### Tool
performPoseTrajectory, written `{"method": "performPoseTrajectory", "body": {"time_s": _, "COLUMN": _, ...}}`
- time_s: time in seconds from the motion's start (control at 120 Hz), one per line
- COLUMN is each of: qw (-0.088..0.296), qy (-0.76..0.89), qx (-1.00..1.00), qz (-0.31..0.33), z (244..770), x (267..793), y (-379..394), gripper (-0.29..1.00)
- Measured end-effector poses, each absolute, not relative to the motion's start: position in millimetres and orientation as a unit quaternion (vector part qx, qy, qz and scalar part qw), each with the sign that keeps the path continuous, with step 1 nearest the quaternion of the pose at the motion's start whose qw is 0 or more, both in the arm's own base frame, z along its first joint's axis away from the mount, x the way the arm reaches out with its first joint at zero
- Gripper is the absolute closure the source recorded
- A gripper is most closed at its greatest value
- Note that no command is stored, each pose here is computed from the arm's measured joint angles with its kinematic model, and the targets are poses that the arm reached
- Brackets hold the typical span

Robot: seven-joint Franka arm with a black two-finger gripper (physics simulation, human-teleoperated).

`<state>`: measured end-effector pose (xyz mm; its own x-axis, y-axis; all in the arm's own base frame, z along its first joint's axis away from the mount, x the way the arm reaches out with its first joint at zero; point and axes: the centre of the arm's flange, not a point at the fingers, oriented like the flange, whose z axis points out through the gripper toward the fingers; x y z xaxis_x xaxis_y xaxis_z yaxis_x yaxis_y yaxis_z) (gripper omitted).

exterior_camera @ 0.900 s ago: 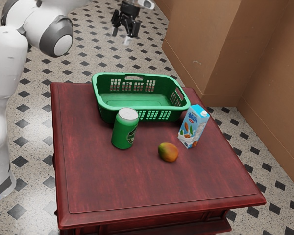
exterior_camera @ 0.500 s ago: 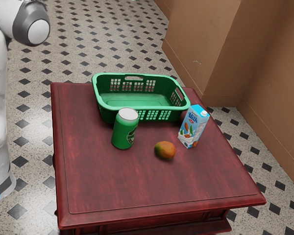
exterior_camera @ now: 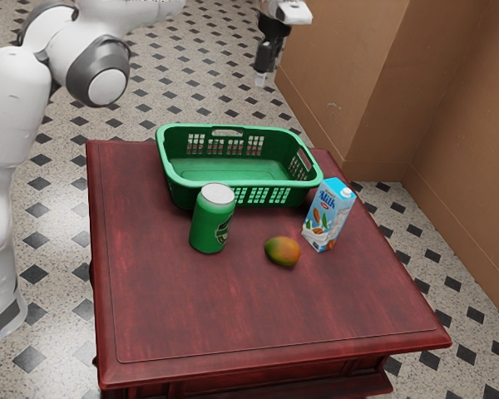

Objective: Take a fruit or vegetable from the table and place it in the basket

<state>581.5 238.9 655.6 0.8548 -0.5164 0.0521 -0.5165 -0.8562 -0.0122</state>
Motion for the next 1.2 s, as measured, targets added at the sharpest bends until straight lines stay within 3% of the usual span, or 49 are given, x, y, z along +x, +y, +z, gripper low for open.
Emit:
{"method": "performPoseTrajectory", "body": {"time_s": 0.233, "qw": 0.035, "qy": -0.360, "qx": 0.932, "qz": -0.002, "z": 633, "x": 592, "y": 200, "gripper": 0.00}}
{"method": "performPoseTrajectory", "body": {"time_s": 0.375, "qw": 0.113, "qy": -0.436, "qx": 0.893, "qz": -0.013, "z": 570, "x": 550, "y": 122, "gripper": 0.00}}
{"method": "performPoseTrajectory", "body": {"time_s": 0.875, "qw": 0.084, "qy": -0.643, "qx": 0.761, "qz": 0.015, "z": 543, "x": 549, "y": -159, "gripper": 0.00}}
{"method": "performPoseTrajectory", "body": {"time_s": 0.95, "qw": 0.078, "qy": -0.618, "qx": 0.782, "qz": 0.010, "z": 528, "x": 567, "y": -123, "gripper": 0.00}}
{"method": "performPoseTrajectory", "body": {"time_s": 1.083, "qw": 0.063, "qy": -0.475, "qx": 0.878, "qz": 0.013, "z": 508, "x": 587, "y": 77, "gripper": 0.00}}
{"method": "performPoseTrajectory", "body": {"time_s": 1.2, "qw": 0.053, "qy": -0.473, "qx": 0.880, "qz": 0.017, "z": 507, "x": 590, "y": 78, "gripper": 0.00}}
